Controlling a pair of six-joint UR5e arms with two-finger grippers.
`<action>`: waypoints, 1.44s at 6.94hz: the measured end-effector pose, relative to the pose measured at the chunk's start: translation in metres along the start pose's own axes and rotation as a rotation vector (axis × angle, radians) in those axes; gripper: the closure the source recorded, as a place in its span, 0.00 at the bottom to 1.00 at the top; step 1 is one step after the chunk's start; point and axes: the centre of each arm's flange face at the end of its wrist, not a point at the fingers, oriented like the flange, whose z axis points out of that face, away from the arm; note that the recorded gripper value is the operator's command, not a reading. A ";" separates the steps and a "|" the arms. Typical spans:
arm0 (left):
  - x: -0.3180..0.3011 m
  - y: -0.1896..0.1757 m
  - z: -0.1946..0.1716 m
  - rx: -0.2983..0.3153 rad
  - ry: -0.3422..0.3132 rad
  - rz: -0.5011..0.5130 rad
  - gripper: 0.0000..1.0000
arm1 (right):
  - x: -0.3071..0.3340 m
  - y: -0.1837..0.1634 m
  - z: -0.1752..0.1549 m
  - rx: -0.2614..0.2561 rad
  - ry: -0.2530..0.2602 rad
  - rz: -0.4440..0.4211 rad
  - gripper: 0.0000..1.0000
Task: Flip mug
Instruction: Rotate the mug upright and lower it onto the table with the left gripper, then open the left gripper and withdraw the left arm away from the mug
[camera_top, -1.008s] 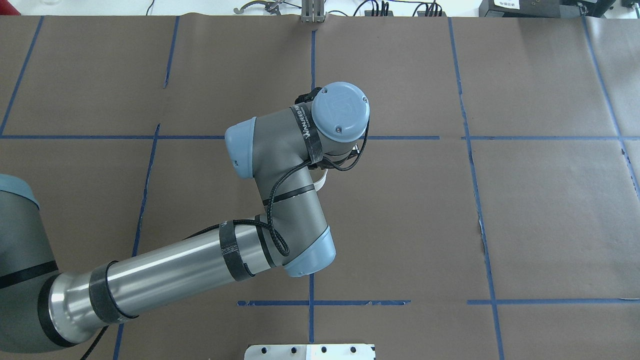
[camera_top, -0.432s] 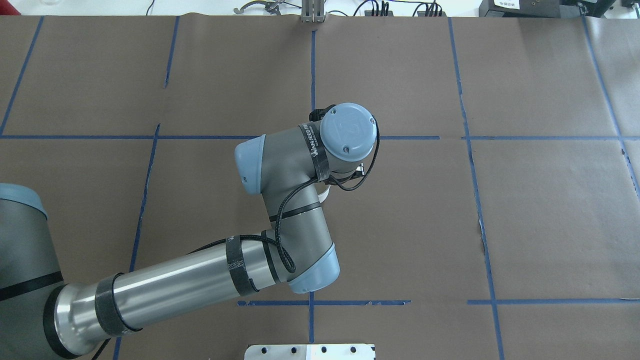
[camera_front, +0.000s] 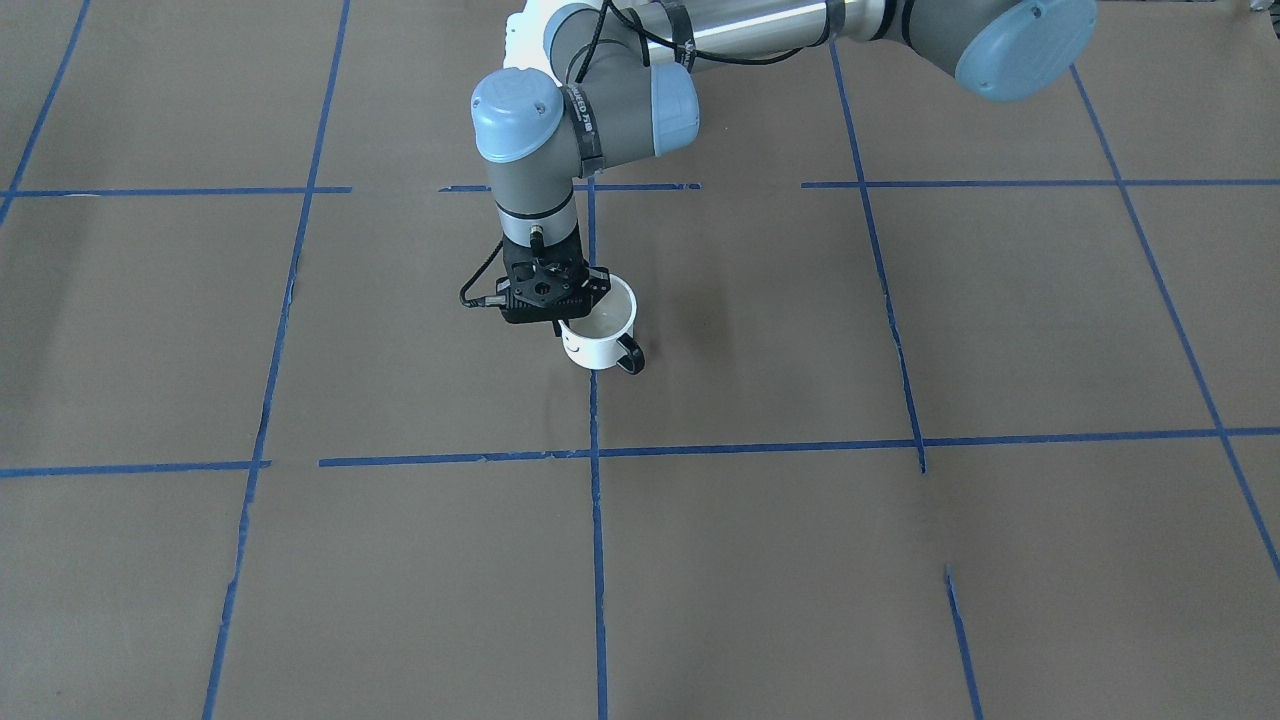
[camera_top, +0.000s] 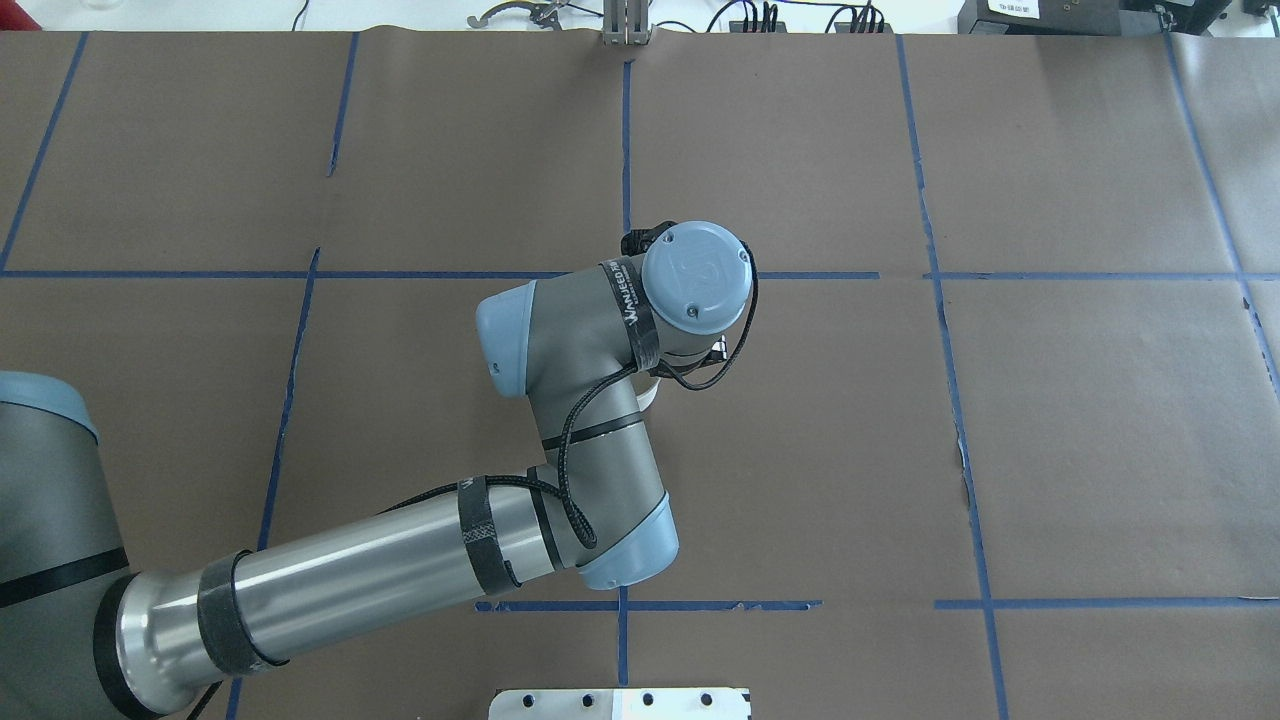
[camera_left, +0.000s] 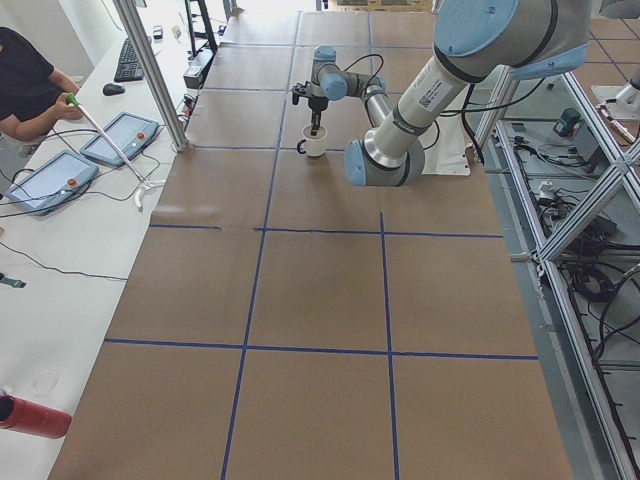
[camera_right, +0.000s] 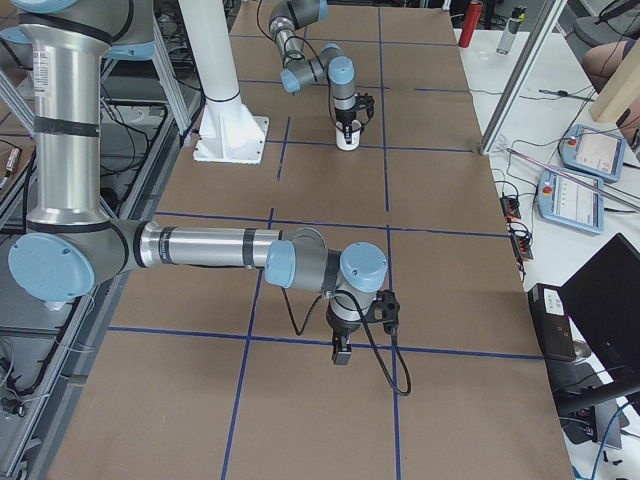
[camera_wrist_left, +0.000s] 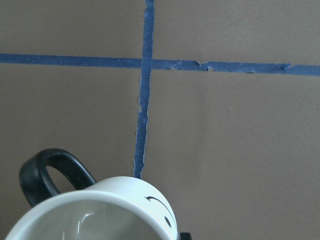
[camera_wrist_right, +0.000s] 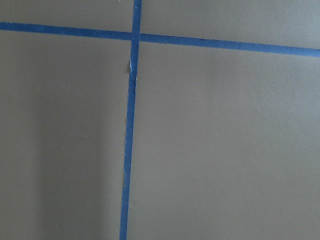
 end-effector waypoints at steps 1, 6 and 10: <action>0.000 0.000 0.002 0.001 0.003 -0.002 0.01 | 0.000 0.000 0.000 0.000 0.000 0.000 0.00; -0.012 -0.008 -0.035 0.020 0.024 -0.009 0.00 | 0.000 0.000 0.000 0.000 0.000 0.000 0.00; -0.162 -0.084 -0.164 0.091 0.045 0.070 0.00 | 0.000 0.000 0.000 0.000 0.000 0.000 0.00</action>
